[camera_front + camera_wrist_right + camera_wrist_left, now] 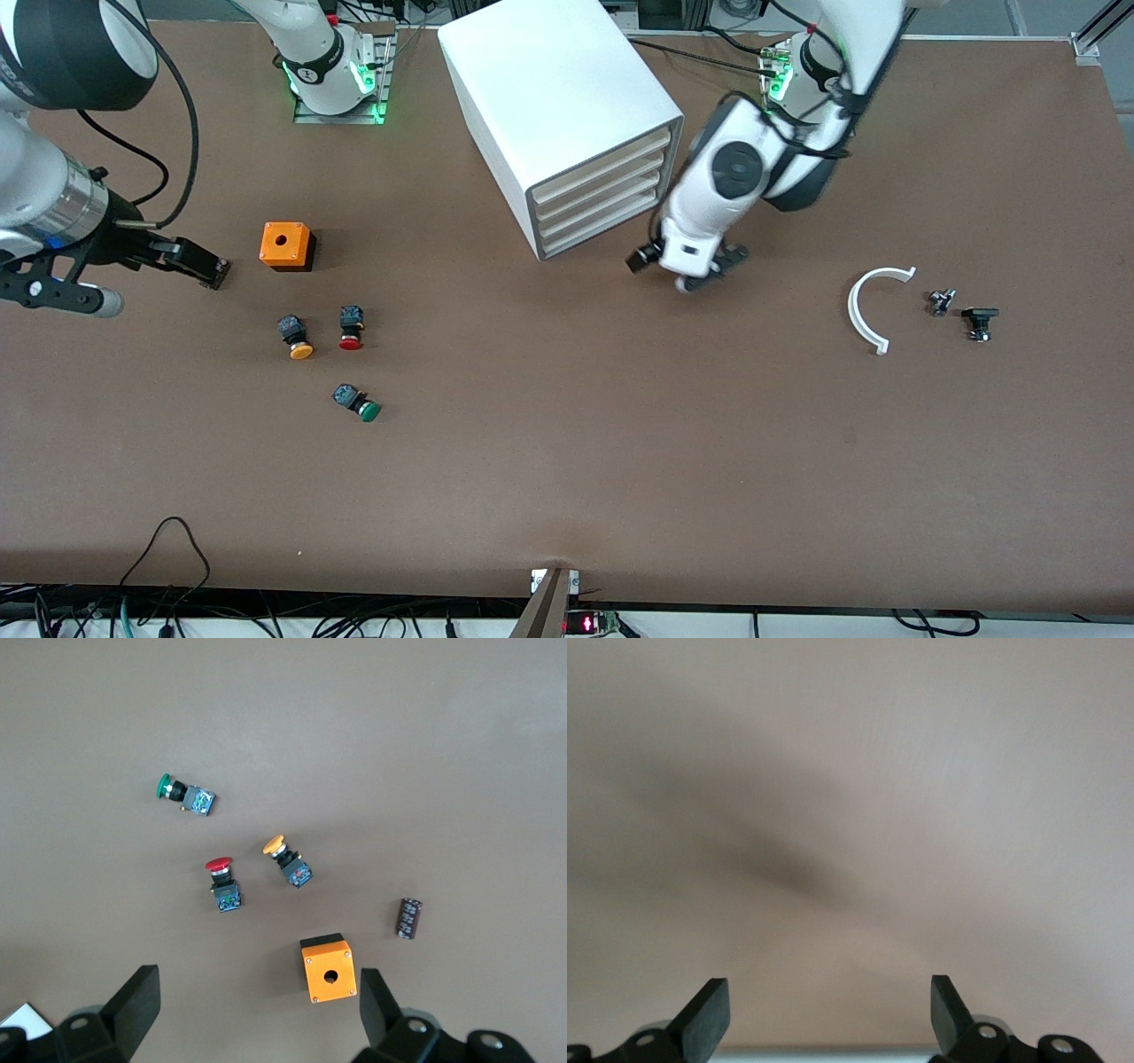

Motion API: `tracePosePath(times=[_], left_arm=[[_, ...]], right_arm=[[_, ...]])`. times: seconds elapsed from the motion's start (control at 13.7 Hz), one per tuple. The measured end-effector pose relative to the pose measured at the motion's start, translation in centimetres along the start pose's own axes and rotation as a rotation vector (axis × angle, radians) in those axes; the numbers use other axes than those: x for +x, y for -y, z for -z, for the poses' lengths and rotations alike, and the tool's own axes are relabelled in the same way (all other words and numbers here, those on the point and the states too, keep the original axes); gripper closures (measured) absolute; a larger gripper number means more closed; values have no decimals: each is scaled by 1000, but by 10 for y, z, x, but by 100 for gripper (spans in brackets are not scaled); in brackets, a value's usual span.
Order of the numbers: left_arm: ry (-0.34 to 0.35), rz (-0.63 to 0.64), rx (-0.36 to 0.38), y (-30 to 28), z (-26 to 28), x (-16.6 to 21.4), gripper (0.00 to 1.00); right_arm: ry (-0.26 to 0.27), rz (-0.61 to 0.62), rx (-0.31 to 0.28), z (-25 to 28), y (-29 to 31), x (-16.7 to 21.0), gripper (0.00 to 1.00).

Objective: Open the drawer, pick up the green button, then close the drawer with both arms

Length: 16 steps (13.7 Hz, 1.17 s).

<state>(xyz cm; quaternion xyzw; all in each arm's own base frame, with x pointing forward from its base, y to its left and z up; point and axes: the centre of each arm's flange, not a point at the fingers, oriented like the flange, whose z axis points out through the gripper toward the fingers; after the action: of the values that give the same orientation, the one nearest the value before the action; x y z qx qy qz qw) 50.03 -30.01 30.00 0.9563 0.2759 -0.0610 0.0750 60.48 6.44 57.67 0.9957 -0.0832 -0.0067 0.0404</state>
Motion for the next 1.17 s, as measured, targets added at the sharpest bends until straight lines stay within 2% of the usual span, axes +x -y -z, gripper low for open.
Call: tracePosePath(times=[0.22, 0.36, 0.51, 0.66, 0.88, 1.02, 1.17], left_arm=[[-62, -159, -48, 39, 87, 69, 0], [-109, -234, -17, 72, 147, 90, 0], [-159, -257, 41, 101, 207, 94, 0], [-145, -229, 81, 128, 262, 92, 0], [-137, -237, 103, 169, 318, 113, 0], [-100, -263, 132, 179, 325, 122, 0], [-74, -282, 151, 162, 322, 124, 0]], right_arm=[[-36, 29, 0, 24, -15, -11, 0], [-32, 61, -7, 23, -39, -8, 0], [-18, 79, -14, 16, -63, -3, 0], [-8, 98, -18, 12, -76, -2, 0], [8, 105, -19, 10, -81, -15, 0], [14, 103, -19, 10, -85, -28, 0], [12, 98, -18, 13, -89, -38, 0]])
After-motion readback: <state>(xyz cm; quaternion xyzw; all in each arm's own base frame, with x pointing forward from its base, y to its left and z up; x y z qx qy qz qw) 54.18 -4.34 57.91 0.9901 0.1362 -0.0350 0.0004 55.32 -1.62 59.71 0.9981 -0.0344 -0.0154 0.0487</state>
